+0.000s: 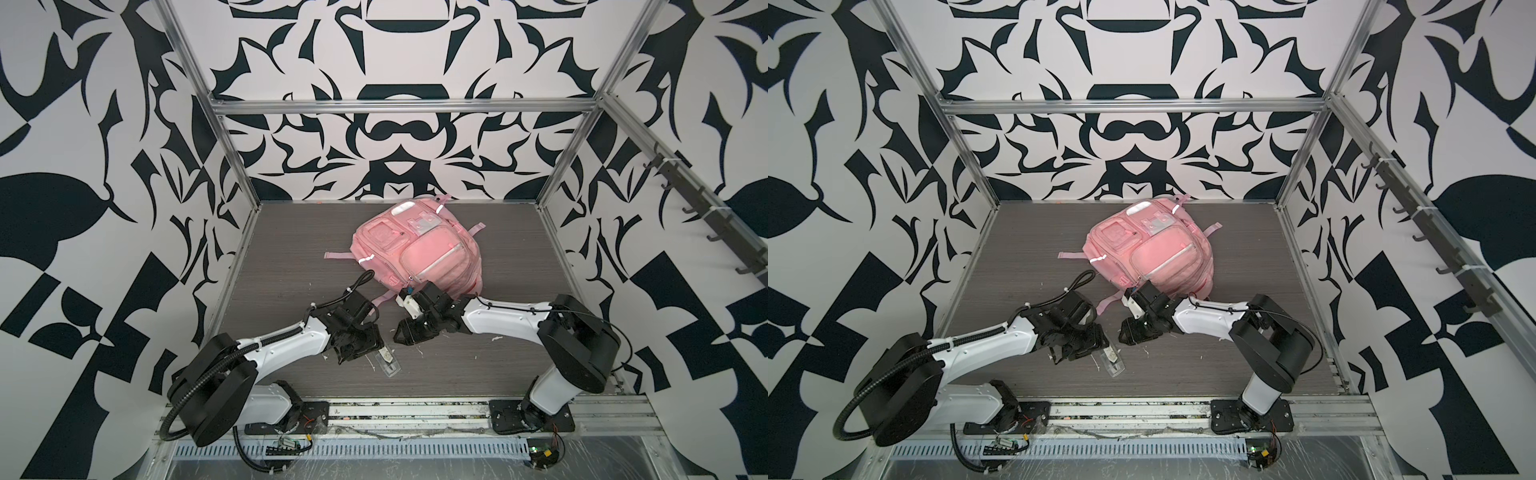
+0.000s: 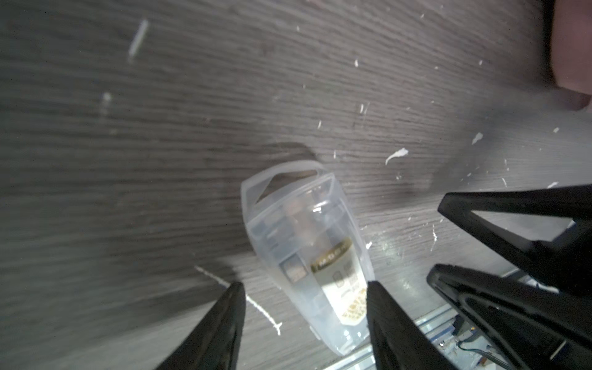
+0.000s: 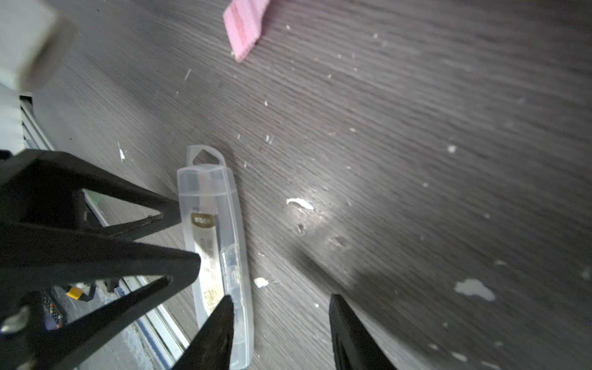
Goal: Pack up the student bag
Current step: 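Grasp the clear pencil case with the right gripper while left gripper steadies it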
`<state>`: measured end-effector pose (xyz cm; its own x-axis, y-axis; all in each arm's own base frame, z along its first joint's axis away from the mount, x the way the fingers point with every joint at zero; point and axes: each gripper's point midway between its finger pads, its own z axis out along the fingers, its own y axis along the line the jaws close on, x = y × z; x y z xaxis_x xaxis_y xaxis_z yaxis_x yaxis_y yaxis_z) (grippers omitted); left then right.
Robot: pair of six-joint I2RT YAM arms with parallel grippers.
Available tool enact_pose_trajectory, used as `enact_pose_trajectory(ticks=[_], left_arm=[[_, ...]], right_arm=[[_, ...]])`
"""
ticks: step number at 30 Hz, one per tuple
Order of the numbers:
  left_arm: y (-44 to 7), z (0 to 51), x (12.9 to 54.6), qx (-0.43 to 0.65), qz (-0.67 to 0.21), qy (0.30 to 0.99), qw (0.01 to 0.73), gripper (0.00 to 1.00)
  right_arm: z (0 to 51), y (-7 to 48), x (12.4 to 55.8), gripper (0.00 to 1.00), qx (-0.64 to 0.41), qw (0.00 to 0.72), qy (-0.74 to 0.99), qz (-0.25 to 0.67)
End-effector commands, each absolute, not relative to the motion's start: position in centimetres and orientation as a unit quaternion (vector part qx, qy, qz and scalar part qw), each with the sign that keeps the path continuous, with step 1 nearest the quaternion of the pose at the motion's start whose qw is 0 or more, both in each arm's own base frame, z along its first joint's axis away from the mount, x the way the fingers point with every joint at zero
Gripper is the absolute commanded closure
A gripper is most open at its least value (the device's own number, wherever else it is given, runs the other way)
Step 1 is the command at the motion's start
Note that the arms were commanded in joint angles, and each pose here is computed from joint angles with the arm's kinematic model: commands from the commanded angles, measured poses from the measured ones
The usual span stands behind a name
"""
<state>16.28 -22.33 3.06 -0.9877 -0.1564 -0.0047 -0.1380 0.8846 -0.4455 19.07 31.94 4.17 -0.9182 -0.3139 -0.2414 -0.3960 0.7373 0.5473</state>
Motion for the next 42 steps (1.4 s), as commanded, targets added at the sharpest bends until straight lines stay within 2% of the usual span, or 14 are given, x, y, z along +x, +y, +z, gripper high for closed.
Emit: enact_pose_trajectory(ticks=[1, 10, 19, 31, 38, 42], left_arm=[[-22.9, 2.9, 16.9, -0.086, -0.216, 0.972, 0.016, 0.37], [-24.6, 2.7, 17.5, -0.059, -0.186, 0.981, 0.017, 0.38], [-26.4, 2.3, 17.7, 0.02, -0.099, 0.995, 0.013, 0.38], [-27.3, 1.2, 16.9, 0.082, 0.0, 0.996, 0.022, 0.38], [-26.9, 0.9, 17.2, 0.091, 0.031, 0.995, 0.031, 0.42], [-28.0, 0.7, 17.1, 0.097, 0.001, 0.995, 0.029, 0.52]], right_arm=[[5.3, 31.6, 19.3, 0.49, -0.195, 0.093, 0.926, 0.308], [4.8, 29.3, 19.3, 0.49, -0.178, 0.101, 0.934, 0.294], [3.5, 23.8, 20.1, 0.49, -0.109, 0.105, 0.954, 0.26], [3.4, 22.9, 19.7, 0.49, -0.102, 0.103, 0.954, 0.263], [3.8, 23.1, 19.2, 0.5, -0.111, 0.101, 0.949, 0.276], [4.2, 23.2, 19.1, 0.51, -0.114, 0.115, 0.943, 0.29]])
